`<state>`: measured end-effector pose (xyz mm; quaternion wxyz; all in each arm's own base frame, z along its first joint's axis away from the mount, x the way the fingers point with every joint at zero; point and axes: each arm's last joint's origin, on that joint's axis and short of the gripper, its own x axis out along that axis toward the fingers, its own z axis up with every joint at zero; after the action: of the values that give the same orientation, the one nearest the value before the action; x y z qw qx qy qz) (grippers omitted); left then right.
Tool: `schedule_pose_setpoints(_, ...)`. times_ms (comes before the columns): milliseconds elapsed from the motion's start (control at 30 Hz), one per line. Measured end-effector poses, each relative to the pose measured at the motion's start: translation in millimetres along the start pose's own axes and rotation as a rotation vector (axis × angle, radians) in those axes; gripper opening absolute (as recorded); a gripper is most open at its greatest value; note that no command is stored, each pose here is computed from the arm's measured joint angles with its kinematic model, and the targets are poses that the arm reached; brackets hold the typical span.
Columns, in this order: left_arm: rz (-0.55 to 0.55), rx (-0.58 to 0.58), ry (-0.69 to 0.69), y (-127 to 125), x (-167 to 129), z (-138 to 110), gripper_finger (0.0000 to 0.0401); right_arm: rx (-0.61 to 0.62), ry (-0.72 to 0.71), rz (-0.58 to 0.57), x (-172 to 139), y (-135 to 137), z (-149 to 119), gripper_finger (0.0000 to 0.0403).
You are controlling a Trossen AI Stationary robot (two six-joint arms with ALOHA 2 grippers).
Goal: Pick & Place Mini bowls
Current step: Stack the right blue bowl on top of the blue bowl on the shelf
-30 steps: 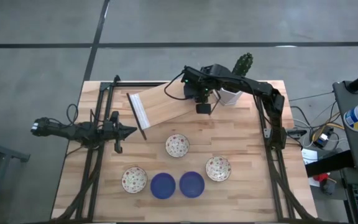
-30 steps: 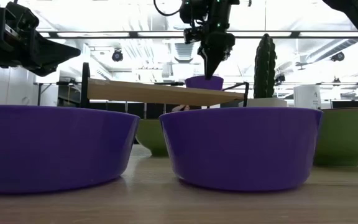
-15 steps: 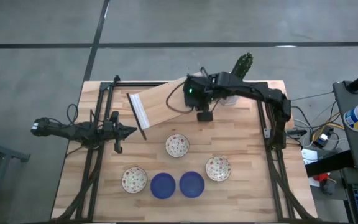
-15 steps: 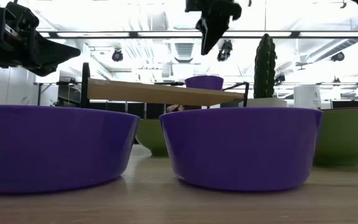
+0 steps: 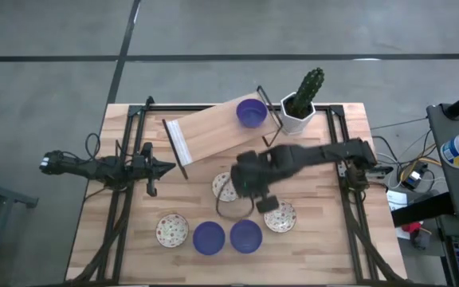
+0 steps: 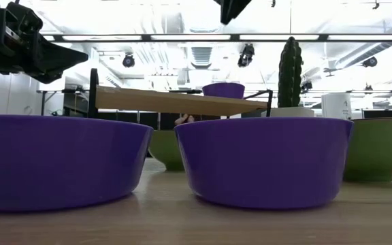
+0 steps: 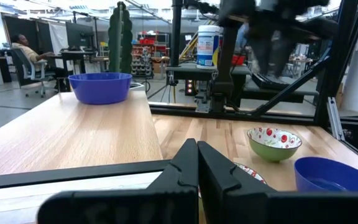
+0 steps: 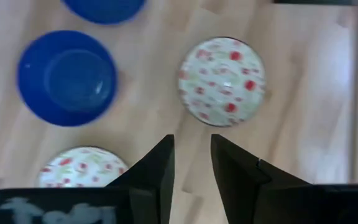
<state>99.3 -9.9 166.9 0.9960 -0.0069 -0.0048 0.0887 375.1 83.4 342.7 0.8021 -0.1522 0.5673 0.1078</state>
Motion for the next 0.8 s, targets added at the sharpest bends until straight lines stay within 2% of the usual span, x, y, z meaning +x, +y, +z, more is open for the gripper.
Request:
schedule_pose_setpoints(300,0.0,0.0,0.0,0.0,0.0,-0.1,0.0,-0.069,0.037,0.049,28.7,66.0,15.7,0.0087)
schedule_pose_setpoints(600,0.0,0.0,0.0,0.0,0.0,-0.1,0.0,-0.082,-0.016,0.077,45.3,105.7,19.6,0.0081)
schedule_pose_setpoints(800,0.0,0.0,0.0,0.0,0.0,-0.1,0.0,-0.093,-0.034,0.095,69.2,131.6,14.5,0.0082)
